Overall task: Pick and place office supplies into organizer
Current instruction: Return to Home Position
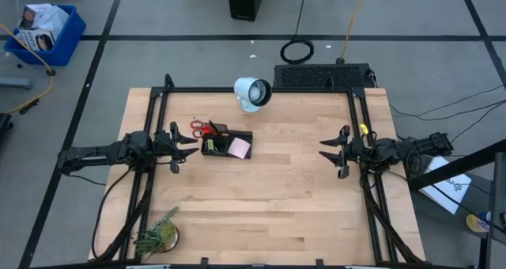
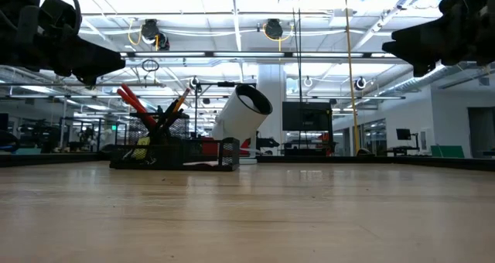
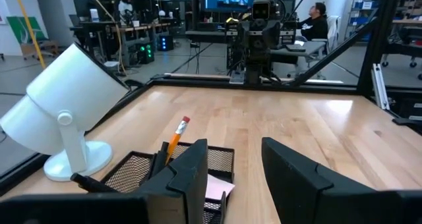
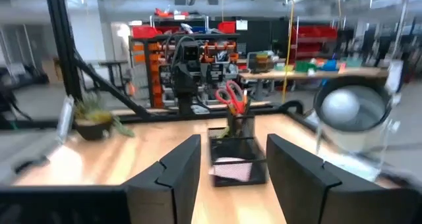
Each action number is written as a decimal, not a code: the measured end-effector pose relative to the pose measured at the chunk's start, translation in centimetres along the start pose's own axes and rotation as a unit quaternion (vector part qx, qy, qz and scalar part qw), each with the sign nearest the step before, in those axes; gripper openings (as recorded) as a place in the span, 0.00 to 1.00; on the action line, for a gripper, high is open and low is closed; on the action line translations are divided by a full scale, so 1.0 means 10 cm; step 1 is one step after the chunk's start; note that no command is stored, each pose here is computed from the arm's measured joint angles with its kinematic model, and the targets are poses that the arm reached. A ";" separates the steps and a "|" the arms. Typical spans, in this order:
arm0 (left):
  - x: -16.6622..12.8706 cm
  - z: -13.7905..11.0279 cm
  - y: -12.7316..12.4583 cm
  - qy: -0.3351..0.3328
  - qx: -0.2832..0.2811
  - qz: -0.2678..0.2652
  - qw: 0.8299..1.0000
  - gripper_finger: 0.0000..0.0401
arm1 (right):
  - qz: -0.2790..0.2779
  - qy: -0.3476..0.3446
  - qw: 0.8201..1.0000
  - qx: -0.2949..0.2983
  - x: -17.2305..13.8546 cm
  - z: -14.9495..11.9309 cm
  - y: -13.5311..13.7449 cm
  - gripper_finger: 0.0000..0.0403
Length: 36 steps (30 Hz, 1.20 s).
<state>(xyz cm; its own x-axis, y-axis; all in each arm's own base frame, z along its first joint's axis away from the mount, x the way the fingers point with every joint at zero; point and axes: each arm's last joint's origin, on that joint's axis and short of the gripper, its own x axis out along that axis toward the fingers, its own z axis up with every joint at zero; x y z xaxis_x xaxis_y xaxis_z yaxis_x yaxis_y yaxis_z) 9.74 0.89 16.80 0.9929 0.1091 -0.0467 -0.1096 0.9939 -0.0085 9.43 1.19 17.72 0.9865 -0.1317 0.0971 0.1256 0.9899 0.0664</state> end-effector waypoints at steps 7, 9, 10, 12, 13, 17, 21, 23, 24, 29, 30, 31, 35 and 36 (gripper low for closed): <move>0.00 0.00 0.00 0.000 0.000 0.000 1.000 0.37 | 0.000 -0.002 0.993 -0.115 0.00 0.00 0.00 0.40; 0.00 0.00 0.00 0.000 0.000 0.000 1.000 0.37 | 0.000 -0.002 0.993 -0.118 0.00 0.00 0.00 0.40; 0.00 0.00 0.00 0.000 0.000 0.000 1.000 0.37 | 0.000 -0.002 0.993 -0.117 0.00 0.00 0.00 0.40; 0.00 0.00 0.00 0.000 0.000 0.000 1.000 0.37 | 0.000 -0.002 0.994 -0.112 0.00 0.00 0.00 0.40; 0.00 0.00 0.00 0.000 0.001 0.001 1.000 0.37 | 0.000 -0.002 0.994 -0.112 0.00 0.00 0.00 0.40; 0.00 0.00 0.00 0.000 0.001 0.001 1.000 0.37 | 0.000 -0.002 0.994 -0.113 0.00 0.00 0.00 0.40; 0.00 0.00 0.00 0.000 0.001 0.001 1.000 0.37 | 0.000 -0.002 0.994 -0.113 0.00 0.00 0.00 0.41; 0.00 0.00 0.00 0.001 0.001 0.001 1.000 0.37 | 0.000 -0.002 0.994 -0.113 0.00 0.00 0.00 0.41; 0.00 0.00 0.00 0.001 0.001 0.001 1.000 0.37 | 0.000 -0.002 0.994 -0.113 0.00 0.00 0.00 0.40; 0.00 0.00 0.00 0.001 0.001 0.001 1.000 0.37 | 0.000 -0.002 0.994 -0.113 0.00 0.00 0.00 0.40; 0.00 0.00 0.00 0.001 0.001 0.001 1.000 0.37 | 0.000 -0.002 0.994 -0.113 0.00 0.00 0.00 0.40; 0.00 0.00 0.00 0.001 0.001 0.001 1.000 0.37 | 0.000 -0.001 0.994 -0.113 0.00 0.00 0.00 0.40; 0.00 0.00 0.00 0.001 0.001 0.001 1.000 0.37 | 0.000 -0.001 0.994 -0.113 0.00 0.00 0.00 0.40; 0.00 0.00 0.00 0.001 0.001 0.001 1.000 0.37 | 0.000 -0.001 0.994 -0.113 0.00 0.00 0.00 0.40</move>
<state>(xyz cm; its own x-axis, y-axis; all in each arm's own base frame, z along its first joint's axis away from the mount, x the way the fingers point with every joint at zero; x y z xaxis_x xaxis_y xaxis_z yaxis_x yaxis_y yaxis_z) 9.74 0.89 16.78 0.9927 0.1107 -0.0478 -0.1111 0.9938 -0.0069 9.44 1.20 17.73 0.9864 -0.1306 0.1000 0.1454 0.9766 -0.1587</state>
